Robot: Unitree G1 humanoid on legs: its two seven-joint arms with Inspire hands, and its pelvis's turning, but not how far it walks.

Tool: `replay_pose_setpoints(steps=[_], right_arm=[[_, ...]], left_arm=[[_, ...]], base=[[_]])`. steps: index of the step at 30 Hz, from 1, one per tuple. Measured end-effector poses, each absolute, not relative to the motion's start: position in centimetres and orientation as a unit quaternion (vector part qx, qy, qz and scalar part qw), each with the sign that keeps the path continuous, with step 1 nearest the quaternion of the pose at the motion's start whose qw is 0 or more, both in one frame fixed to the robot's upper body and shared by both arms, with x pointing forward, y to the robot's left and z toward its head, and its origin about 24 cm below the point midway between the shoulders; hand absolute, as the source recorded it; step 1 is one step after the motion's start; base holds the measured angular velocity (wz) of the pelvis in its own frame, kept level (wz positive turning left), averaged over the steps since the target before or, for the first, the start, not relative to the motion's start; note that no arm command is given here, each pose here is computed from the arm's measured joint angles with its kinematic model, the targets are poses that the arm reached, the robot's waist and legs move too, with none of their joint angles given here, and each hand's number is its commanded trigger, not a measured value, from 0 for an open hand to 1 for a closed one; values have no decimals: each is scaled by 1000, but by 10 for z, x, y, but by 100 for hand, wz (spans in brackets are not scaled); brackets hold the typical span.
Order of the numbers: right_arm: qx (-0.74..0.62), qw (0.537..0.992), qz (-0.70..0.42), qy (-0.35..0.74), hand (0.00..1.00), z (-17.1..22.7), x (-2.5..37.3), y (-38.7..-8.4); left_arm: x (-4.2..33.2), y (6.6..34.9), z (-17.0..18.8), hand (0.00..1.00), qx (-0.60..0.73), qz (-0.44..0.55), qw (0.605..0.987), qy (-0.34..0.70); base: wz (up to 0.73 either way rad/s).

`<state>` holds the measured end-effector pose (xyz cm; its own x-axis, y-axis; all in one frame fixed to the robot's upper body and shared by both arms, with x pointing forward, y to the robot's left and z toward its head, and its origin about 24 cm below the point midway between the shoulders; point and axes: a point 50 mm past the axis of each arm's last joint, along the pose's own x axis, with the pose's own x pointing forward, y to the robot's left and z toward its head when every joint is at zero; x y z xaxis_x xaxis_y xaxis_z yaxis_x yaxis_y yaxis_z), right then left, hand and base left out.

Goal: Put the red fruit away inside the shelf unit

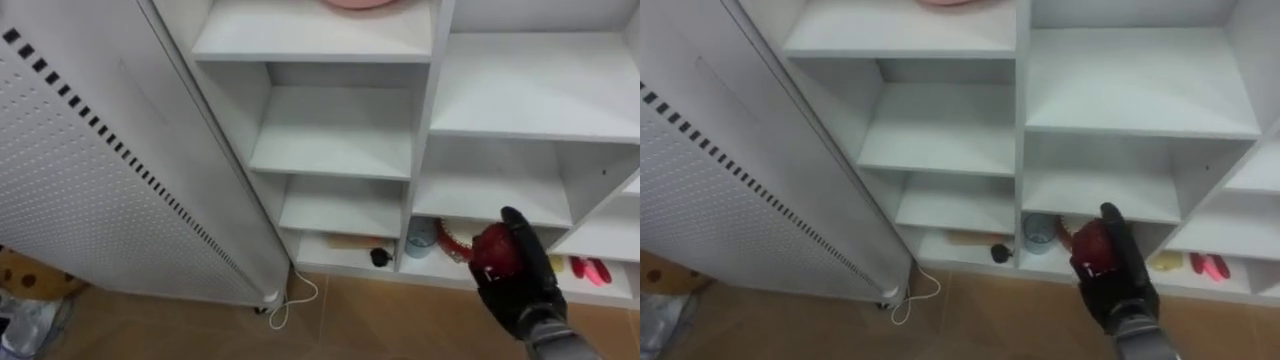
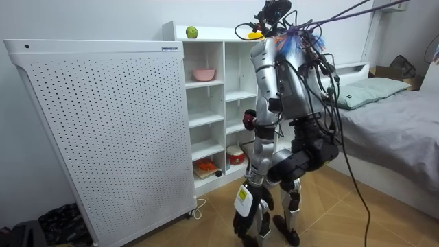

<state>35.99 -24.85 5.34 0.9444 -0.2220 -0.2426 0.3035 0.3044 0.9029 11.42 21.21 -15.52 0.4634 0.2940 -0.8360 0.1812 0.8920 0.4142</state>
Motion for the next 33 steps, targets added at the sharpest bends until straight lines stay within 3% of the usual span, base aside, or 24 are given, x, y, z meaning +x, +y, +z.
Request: replay_pose_setpoints(steps=[4,21,22,23,33], right_arm=[[596,787,-161,8,100,64,363,-256],[590,787,-174,-51,100,120,376,-287],[589,787,-175,-51,29,121,376,-288],[588,788,-177,-50,0,121,376,-288],[578,782,-229,-46,0,134,375,-303]], left_arm=[[114,217,-154,0,229,40,823,518],[123,233,-144,0,251,38,832,493],[123,233,-144,0,253,38,831,494],[122,234,-144,0,253,38,830,495],[106,234,-147,0,248,42,824,507]], base=[[5],[7],[4],[4],[4]])
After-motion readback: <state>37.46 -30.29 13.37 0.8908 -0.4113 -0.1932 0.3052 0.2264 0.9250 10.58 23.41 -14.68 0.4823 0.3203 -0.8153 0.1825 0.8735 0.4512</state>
